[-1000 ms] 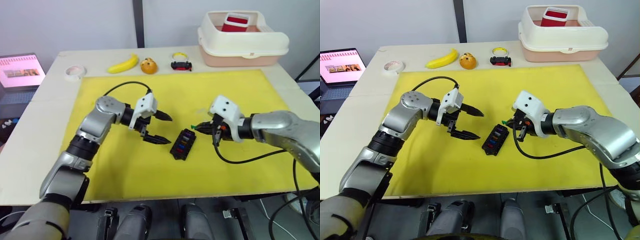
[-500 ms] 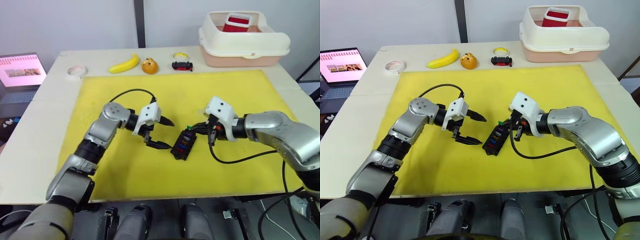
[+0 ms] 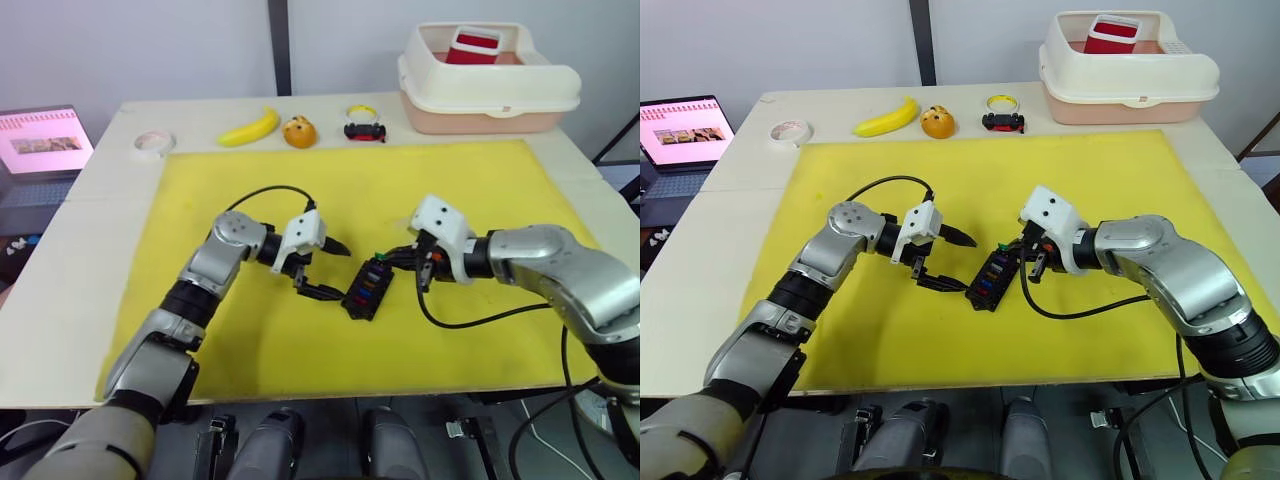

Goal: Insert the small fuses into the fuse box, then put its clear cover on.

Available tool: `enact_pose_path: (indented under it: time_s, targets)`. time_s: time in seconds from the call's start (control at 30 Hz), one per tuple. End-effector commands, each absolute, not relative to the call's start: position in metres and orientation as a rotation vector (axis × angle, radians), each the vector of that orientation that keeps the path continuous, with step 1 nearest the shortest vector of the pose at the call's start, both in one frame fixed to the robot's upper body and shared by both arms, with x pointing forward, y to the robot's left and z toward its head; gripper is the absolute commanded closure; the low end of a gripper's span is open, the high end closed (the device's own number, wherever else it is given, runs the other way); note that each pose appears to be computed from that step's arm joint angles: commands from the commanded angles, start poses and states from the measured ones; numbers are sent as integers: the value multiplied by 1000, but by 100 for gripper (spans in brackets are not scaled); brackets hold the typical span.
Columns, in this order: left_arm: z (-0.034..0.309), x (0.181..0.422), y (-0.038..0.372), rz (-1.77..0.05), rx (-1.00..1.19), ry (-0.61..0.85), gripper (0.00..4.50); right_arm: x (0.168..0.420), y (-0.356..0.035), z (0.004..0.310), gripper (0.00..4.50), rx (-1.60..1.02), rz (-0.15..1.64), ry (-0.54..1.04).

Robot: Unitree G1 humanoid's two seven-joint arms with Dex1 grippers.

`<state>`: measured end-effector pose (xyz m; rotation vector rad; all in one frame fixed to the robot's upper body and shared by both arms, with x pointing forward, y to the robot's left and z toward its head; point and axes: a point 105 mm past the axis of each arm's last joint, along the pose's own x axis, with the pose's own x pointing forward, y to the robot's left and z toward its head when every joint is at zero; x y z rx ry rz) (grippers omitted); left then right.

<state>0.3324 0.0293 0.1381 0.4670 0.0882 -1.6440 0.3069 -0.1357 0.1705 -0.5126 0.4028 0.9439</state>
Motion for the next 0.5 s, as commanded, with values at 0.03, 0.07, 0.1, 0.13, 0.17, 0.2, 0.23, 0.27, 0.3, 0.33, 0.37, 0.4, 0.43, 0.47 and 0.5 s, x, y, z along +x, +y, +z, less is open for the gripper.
enact_pose_path:
  time_s: [0.03, 0.07, 0.1, 0.13, 0.17, 0.2, 0.23, 0.27, 0.3, 0.33, 0.37, 0.4, 0.43, 0.47, 0.5]
  targets:
    - [151, 336, 26, -1634, 488, 30, 1, 308, -138, 182, 450, -516, 928, 358]
    - [151, 336, 25, -1635, 489, 28, 1, 308, -138, 181, 450, -516, 926, 359]
    - [152, 336, 25, -1636, 490, 28, 1, 309, -138, 181, 450, -516, 925, 360]
    - [152, 336, 25, -1637, 492, 28, 1, 309, -138, 180, 450, -517, 923, 361]
    - [152, 336, 25, -1637, 493, 27, 1, 309, -139, 180, 450, -517, 923, 362]
    - [152, 337, 25, -1636, 495, 27, 1, 309, -139, 179, 450, -517, 921, 363]
    - [152, 337, 24, -1637, 496, 26, 1, 309, -139, 179, 450, -517, 919, 364]
    - [152, 337, 24, -1638, 497, 25, 1, 310, -139, 178, 450, -517, 918, 364]
    - [153, 337, 23, -1639, 498, 25, 1, 310, -139, 178, 450, -517, 918, 364]
    - [153, 337, 23, -1639, 500, 25, 1, 310, -139, 178, 450, -516, 918, 363]
    - [153, 337, 22, -1640, 502, 25, 1, 310, -139, 179, 450, -516, 916, 361]
    - [154, 337, 22, -1641, 504, 25, 1, 311, -139, 180, 450, -516, 915, 359]
    - [154, 337, 21, -1642, 506, 26, 1, 311, -139, 180, 450, -515, 914, 357]
    - [154, 337, 21, -1642, 506, 26, 1, 311, -140, 181, 450, -515, 913, 355]
    - [154, 337, 21, -1644, 508, 27, 1, 311, -140, 181, 450, -516, 913, 355]
